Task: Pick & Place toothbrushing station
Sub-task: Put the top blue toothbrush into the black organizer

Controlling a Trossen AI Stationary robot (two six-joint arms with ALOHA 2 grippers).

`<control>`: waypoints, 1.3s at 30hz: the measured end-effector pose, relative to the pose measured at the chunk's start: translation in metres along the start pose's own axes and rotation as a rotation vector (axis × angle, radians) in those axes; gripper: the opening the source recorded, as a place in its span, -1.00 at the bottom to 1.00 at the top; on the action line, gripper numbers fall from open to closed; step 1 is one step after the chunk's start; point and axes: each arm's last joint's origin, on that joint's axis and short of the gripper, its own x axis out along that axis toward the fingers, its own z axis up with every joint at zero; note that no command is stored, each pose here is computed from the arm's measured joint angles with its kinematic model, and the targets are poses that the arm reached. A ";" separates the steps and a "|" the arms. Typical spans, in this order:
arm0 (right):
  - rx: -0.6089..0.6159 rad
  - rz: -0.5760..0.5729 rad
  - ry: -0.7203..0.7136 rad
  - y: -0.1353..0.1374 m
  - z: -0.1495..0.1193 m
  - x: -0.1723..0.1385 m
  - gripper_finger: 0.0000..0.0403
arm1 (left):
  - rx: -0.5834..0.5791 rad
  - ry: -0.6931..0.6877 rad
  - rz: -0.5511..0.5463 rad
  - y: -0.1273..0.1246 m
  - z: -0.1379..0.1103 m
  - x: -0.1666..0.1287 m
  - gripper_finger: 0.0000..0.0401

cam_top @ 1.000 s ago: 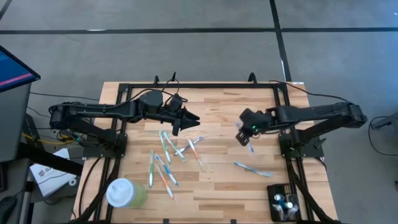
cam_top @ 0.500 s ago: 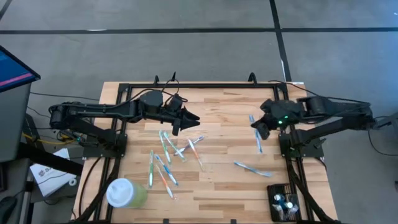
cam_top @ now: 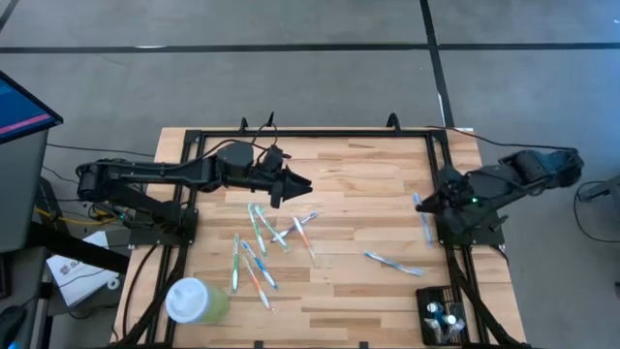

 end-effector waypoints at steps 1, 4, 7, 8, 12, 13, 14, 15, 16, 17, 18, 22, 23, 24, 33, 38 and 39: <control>-0.015 0.014 -0.003 -0.002 -0.004 -0.002 -0.98 | -0.002 -0.013 -0.003 -0.002 0.000 0.000 -0.16; -0.042 0.099 -0.018 -0.005 -0.016 -0.006 -0.98 | 0.042 -0.032 -0.031 -0.008 -0.001 0.001 -0.16; -0.061 0.197 -0.034 -0.010 -0.027 -0.007 -0.98 | 0.172 -0.016 -0.063 -0.017 -0.008 0.002 -0.18; -0.065 0.228 -0.039 -0.011 -0.031 -0.007 -0.98 | 0.209 -0.009 -0.075 -0.020 -0.010 0.002 -0.20; -0.101 0.342 -0.044 -0.014 -0.045 -0.003 -0.98 | 0.378 0.019 -0.125 -0.033 -0.023 0.004 -0.35; -0.120 0.360 -0.034 -0.016 -0.049 -0.001 -0.98 | 0.426 0.029 -0.136 -0.036 -0.027 0.005 -0.39; -0.133 0.383 -0.029 -0.016 -0.052 0.001 -0.98 | 0.467 0.040 -0.148 -0.038 -0.031 0.006 -0.43; -0.142 0.413 -0.034 -0.015 -0.055 0.002 -0.98 | 0.492 0.046 -0.160 -0.041 -0.035 0.008 -0.47; -0.151 0.443 -0.037 -0.015 -0.057 0.003 -0.98 | 0.500 0.049 -0.157 -0.043 -0.038 0.009 -0.50; -0.166 0.468 -0.036 -0.014 -0.060 0.004 -0.98 | 0.501 0.058 -0.145 -0.044 -0.042 0.011 -0.53; -0.186 0.493 -0.039 -0.013 -0.062 0.005 -0.98 | 0.500 0.060 -0.135 -0.044 -0.045 0.013 -0.56; -0.285 0.596 -0.081 -0.004 -0.065 0.007 -0.98 | 0.501 0.081 -0.103 -0.044 -0.056 0.022 -0.63; -0.313 0.623 -0.099 0.000 -0.066 0.007 -0.98 | 0.501 0.082 -0.101 -0.043 -0.058 0.024 -0.65; -0.346 0.646 -0.113 0.003 -0.067 0.007 -0.98 | 0.499 0.082 -0.101 -0.042 -0.060 0.027 -0.66; -0.495 0.753 -0.138 0.021 -0.076 0.002 -0.98 | 0.446 0.076 -0.103 -0.039 -0.064 0.035 -0.73; -0.557 0.818 -0.095 0.030 -0.087 -0.002 -0.98 | 0.444 0.019 -0.134 -0.044 -0.058 0.034 -0.74; -0.572 0.815 -0.095 0.032 -0.089 -0.003 -0.97 | 0.444 0.011 -0.137 -0.044 -0.057 0.034 -0.74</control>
